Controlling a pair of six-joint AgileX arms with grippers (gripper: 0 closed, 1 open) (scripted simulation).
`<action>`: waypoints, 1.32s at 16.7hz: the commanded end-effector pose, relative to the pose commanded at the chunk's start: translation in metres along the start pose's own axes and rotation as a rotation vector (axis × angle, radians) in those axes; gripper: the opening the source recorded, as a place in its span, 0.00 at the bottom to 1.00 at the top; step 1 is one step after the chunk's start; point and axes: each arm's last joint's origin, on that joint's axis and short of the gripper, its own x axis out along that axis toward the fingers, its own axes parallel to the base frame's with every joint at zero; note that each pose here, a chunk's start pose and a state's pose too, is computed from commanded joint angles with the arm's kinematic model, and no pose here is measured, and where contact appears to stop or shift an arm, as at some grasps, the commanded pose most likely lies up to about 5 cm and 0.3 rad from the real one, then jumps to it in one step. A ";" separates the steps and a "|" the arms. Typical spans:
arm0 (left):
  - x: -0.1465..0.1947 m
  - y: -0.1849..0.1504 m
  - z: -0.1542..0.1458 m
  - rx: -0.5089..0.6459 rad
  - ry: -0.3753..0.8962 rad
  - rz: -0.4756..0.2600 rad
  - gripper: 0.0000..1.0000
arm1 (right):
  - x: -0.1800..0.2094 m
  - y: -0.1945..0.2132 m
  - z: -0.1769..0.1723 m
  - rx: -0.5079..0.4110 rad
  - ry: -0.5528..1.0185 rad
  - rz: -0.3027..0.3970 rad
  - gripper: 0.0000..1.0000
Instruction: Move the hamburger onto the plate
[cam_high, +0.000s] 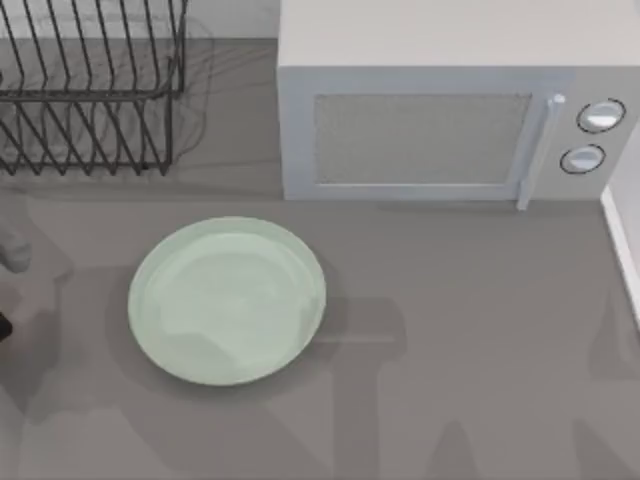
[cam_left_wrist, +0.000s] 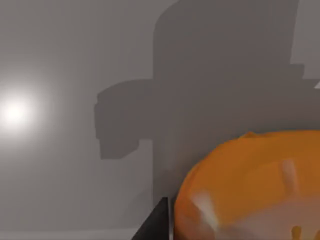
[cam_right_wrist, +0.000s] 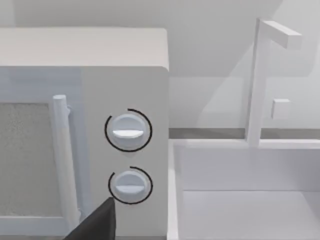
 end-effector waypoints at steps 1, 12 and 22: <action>0.000 0.000 0.000 0.000 0.000 0.000 0.00 | 0.000 0.000 0.000 0.000 0.000 0.000 1.00; -0.064 0.003 0.002 -0.015 -0.020 0.003 0.00 | 0.000 0.000 0.000 0.000 0.000 0.000 1.00; -0.121 -0.002 -0.001 -0.013 -0.021 0.005 0.00 | 0.000 0.000 0.000 0.000 0.000 0.000 1.00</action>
